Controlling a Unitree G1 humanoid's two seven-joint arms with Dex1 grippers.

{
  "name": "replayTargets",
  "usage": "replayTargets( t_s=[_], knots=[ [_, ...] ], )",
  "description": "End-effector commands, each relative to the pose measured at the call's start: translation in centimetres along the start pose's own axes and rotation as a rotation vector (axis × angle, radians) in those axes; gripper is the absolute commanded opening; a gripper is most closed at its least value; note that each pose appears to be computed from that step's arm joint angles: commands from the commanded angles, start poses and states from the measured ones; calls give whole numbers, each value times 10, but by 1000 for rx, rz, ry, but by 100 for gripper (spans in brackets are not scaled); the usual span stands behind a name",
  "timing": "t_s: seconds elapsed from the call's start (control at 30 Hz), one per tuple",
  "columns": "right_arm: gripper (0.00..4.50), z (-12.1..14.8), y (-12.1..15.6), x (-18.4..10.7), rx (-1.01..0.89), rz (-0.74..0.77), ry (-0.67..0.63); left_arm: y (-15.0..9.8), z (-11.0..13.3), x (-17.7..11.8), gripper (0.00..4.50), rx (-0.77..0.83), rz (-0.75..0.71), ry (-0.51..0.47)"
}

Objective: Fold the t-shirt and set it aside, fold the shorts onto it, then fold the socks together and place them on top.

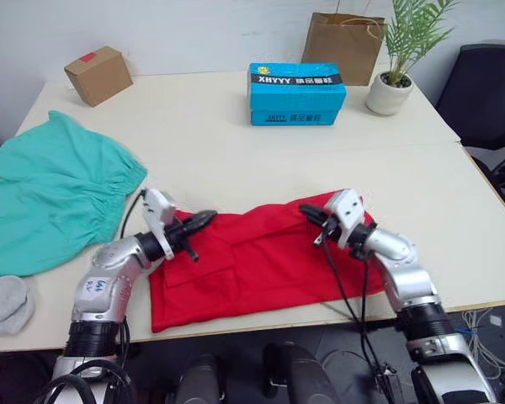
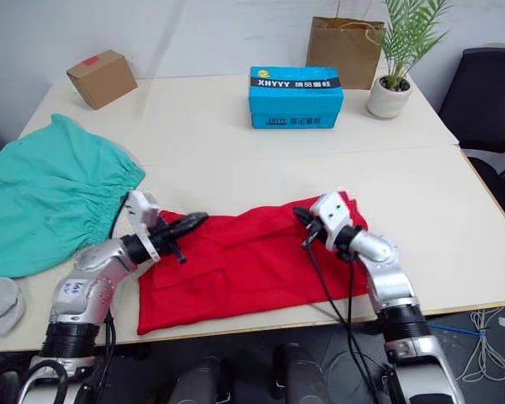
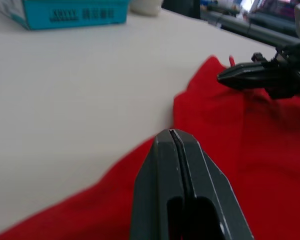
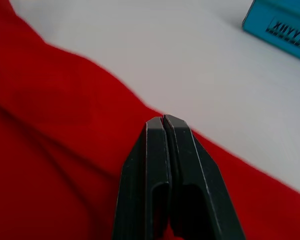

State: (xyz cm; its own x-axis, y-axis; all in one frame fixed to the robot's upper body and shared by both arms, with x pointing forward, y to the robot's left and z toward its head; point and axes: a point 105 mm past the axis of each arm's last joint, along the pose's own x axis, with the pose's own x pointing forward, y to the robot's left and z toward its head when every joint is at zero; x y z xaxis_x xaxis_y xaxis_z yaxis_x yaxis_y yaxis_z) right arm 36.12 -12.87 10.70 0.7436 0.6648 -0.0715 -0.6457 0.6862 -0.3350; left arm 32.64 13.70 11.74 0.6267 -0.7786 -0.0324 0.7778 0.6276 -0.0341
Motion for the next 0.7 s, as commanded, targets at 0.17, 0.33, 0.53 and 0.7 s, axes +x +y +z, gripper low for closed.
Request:
replayTargets(
  t_s=[0.17,0.33,0.53,0.7],
  knots=[
    [4,-47,-40,-66,-13,-222,203,14,-34,-13,0,46,150,94],
    [4,-61,-57,-107,86,-316,280,15,-31,-22,0,55,123,58],
    [4,8,-60,-86,69,-216,-38,8,-9,-24,0,90,10,-30],
    [4,36,-44,-38,52,-69,-75,7,10,-15,0,112,-39,-77]
  ],
)
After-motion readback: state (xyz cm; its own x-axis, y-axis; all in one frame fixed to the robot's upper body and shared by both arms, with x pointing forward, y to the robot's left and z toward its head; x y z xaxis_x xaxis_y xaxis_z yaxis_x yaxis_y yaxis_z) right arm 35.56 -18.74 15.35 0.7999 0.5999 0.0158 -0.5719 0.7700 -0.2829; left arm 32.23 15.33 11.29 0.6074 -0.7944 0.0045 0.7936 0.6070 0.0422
